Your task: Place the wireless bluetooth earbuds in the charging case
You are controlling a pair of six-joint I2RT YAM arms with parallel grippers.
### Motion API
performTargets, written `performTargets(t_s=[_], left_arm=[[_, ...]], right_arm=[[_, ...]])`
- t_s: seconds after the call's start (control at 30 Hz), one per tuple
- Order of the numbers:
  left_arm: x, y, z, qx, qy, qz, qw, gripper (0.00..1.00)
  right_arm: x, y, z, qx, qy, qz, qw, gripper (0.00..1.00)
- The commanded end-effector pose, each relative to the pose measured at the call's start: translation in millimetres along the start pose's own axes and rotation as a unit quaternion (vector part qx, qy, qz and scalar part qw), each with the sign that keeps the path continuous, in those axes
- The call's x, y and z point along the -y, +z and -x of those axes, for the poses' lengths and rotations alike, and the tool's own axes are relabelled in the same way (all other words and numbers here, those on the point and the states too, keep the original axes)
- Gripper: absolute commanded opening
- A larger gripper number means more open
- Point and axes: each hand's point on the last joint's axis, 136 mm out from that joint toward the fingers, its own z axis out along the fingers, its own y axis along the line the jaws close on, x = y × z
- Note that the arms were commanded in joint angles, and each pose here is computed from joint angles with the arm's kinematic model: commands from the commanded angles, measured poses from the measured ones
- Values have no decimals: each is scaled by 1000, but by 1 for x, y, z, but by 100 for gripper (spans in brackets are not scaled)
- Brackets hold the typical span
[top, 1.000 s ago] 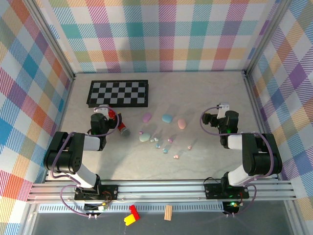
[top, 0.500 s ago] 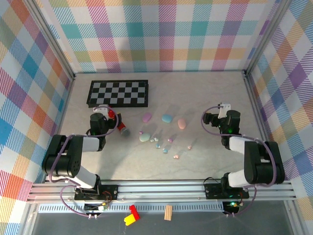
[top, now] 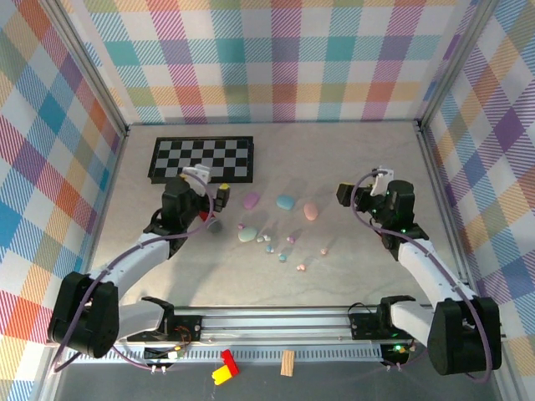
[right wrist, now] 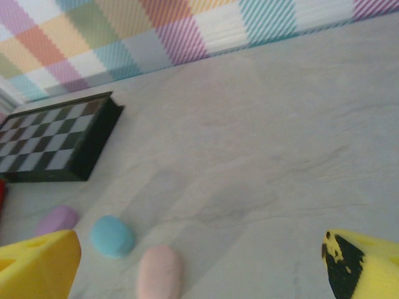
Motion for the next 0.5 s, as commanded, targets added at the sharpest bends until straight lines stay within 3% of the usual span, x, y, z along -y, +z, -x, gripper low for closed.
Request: performTargets(t_s=[0.0, 0.07, 0.13, 0.27, 0.47], left_arm=[[53, -6, -23, -73, 78, -119, 987, 100], [78, -11, -36, -107, 120, -171, 972, 98], [96, -14, -51, -145, 149, -207, 956, 84], [117, -17, -78, -223, 175, -251, 926, 85], [130, -15, -112, -317, 204, -274, 884, 71]], right_arm=[[-32, -2, -30, -76, 40, 48, 995, 99], [-47, -1, -40, -92, 34, 62, 993, 99], [-56, 1, -49, -105, 32, 73, 991, 99], [-60, 7, -68, -128, 38, 84, 987, 99], [-56, 11, -77, -135, 41, 79, 987, 99]])
